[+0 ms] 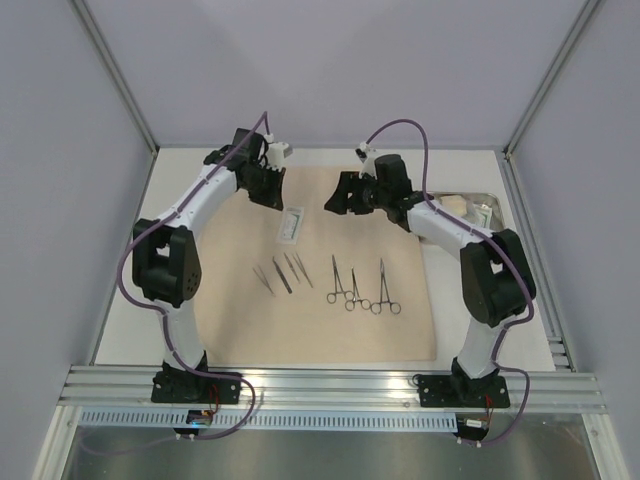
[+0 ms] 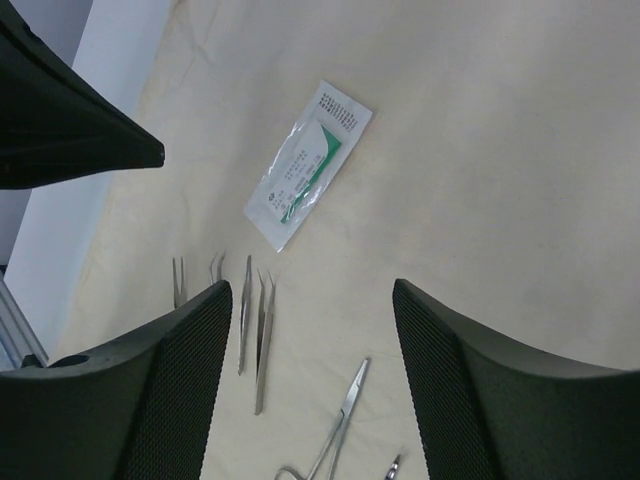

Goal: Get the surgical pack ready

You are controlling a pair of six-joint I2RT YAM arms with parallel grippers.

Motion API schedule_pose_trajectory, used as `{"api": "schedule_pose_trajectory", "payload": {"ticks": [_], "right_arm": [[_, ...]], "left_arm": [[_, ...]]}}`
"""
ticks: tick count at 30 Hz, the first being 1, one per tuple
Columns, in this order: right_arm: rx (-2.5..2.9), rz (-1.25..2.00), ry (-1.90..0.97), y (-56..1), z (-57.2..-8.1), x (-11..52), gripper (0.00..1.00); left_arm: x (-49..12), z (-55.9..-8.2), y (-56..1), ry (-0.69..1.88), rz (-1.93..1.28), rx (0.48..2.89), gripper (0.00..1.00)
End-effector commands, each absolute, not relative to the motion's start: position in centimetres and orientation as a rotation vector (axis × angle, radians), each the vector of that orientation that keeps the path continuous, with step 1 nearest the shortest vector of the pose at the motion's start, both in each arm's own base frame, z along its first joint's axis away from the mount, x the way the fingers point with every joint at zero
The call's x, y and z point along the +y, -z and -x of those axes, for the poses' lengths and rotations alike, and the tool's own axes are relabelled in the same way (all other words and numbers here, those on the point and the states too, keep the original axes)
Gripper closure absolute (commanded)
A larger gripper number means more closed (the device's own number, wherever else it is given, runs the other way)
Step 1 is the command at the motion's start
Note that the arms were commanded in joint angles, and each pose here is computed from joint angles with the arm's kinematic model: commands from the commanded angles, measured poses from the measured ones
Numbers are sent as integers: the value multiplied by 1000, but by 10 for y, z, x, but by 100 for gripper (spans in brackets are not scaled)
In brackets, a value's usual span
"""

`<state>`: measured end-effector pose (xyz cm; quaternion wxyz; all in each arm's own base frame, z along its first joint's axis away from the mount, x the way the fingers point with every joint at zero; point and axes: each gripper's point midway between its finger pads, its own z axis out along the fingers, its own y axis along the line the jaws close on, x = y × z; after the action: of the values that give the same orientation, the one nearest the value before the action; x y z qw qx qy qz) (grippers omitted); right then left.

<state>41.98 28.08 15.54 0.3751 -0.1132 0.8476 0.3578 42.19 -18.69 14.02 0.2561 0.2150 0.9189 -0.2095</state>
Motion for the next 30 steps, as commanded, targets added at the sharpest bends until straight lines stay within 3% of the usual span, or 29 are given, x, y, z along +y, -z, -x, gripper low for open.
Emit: {"api": "schedule_pose_trajectory", "payload": {"ticks": [1, 5, 6, 10, 16, 30], "right_arm": [[2151, 184, -982, -165, -441, 298, 33], [2186, 93, -986, -150, -447, 305, 37], [2203, 84, -1000, -146, -444, 312, 37], [2297, 53, -1036, -113, -445, 338, 47], [2397, -93, -1123, -73, -451, 360, 53], [2451, -155, -1177, -35, -459, 384, 60]], "left_arm": [[-181, -437, -141, 471, -571, 2499, 100], [-172, -452, -102, 364, -489, 2660, 75], [-172, -453, -97, 359, -480, 2670, 73], [-172, -457, -82, 355, -450, 2685, 72], [-166, -455, -73, 316, -443, 2708, 78], [-166, -448, -38, 325, -449, 2790, 80]]}}
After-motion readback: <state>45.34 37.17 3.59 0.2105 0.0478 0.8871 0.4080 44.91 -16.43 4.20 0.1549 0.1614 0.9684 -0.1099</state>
